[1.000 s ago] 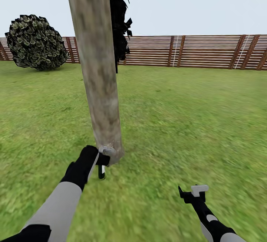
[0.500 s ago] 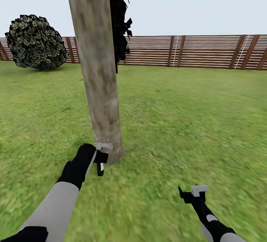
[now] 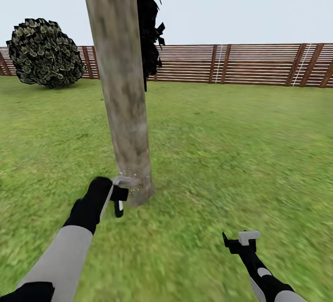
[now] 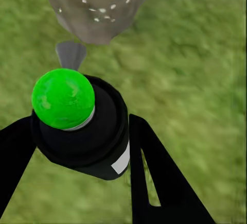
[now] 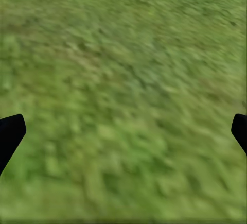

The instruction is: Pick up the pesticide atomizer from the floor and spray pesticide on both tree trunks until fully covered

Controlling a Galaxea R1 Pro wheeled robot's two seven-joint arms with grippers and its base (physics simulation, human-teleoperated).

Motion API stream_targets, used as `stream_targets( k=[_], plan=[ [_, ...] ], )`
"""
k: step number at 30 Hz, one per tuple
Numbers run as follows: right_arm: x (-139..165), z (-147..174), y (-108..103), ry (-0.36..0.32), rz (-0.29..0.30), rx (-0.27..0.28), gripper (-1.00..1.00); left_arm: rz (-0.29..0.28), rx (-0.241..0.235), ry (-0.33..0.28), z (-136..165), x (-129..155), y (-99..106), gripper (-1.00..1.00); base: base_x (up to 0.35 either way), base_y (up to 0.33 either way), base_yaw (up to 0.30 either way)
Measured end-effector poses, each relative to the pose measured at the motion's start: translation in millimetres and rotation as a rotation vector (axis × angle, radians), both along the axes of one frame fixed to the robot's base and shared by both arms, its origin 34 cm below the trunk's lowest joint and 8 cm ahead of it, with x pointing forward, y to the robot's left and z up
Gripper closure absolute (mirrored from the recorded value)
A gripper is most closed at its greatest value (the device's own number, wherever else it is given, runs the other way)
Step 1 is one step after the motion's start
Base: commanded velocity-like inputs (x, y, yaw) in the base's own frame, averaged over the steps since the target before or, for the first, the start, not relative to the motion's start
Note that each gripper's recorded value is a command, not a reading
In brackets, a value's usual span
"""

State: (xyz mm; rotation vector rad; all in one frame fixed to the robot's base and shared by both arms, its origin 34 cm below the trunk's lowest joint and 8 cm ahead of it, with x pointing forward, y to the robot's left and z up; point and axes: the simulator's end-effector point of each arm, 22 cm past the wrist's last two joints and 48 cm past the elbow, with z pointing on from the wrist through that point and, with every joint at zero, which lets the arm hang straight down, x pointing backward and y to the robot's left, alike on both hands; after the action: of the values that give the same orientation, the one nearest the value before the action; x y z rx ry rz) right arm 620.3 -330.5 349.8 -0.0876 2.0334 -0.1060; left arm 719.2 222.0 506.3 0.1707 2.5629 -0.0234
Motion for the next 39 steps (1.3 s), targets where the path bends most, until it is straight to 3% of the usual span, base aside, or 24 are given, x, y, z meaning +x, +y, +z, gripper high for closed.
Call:
stream_targets(
  k=[4,6,8,12,14,17,21,24,28,30,33,36,39],
  plan=[
    [0,0,0,0.000,0.000,0.000,-1.00,-0.069,0.014,-0.024,17,2,-39,1.00,0.000,0.000,0.000],
    [0,0,0,0.000,0.001,0.000,-1.00,-0.076,0.036,-0.034,21,4,-36,1.00,0.000,0.000,0.000],
    [0,0,0,0.000,0.001,0.000,-1.00,-0.060,0.045,-0.036,21,5,-25,1.00,0.000,0.000,0.000],
    [0,0,0,0.000,0.001,0.000,-1.00,0.037,0.080,-0.031,20,6,45,1.00,0.000,0.000,0.000],
    [0,0,0,0.000,0.001,0.000,-1.00,0.055,0.074,-0.029,20,6,55,1.00,0.000,0.000,0.000],
    [0,0,0,0.000,0.001,0.000,-1.00,0.042,0.050,-0.030,20,6,40,1.00,0.000,0.000,0.000],
    [0,0,0,0.000,0.000,0.000,-1.00,-0.028,-0.009,-0.033,23,5,-26,1.00,0.000,0.000,0.000],
    [0,0,0,0.000,0.000,0.000,-1.00,-0.047,0.006,-0.053,32,10,-34,1.00,0.000,0.000,0.000],
    [0,0,0,0.000,0.001,0.000,-1.00,-0.013,0.042,-0.088,46,18,-2,1.00,0.000,0.000,0.000],
    [0,0,0,0.000,0.001,0.000,-1.00,0.034,0.095,-0.109,55,21,44,1.00,0.000,0.000,0.000],
    [0,0,0,0.000,0.001,0.000,-1.00,0.083,0.070,-0.116,58,21,65,1.00,0.000,0.000,0.000],
    [0,0,0,0.001,0.001,0.000,-1.00,0.062,0.037,-0.130,64,23,44,1.00,0.000,0.000,0.000],
    [0,0,0,0.000,0.000,0.000,-1.00,-0.015,0.023,-0.139,68,24,-6,1.00,0.000,0.000,0.000]
  ],
)
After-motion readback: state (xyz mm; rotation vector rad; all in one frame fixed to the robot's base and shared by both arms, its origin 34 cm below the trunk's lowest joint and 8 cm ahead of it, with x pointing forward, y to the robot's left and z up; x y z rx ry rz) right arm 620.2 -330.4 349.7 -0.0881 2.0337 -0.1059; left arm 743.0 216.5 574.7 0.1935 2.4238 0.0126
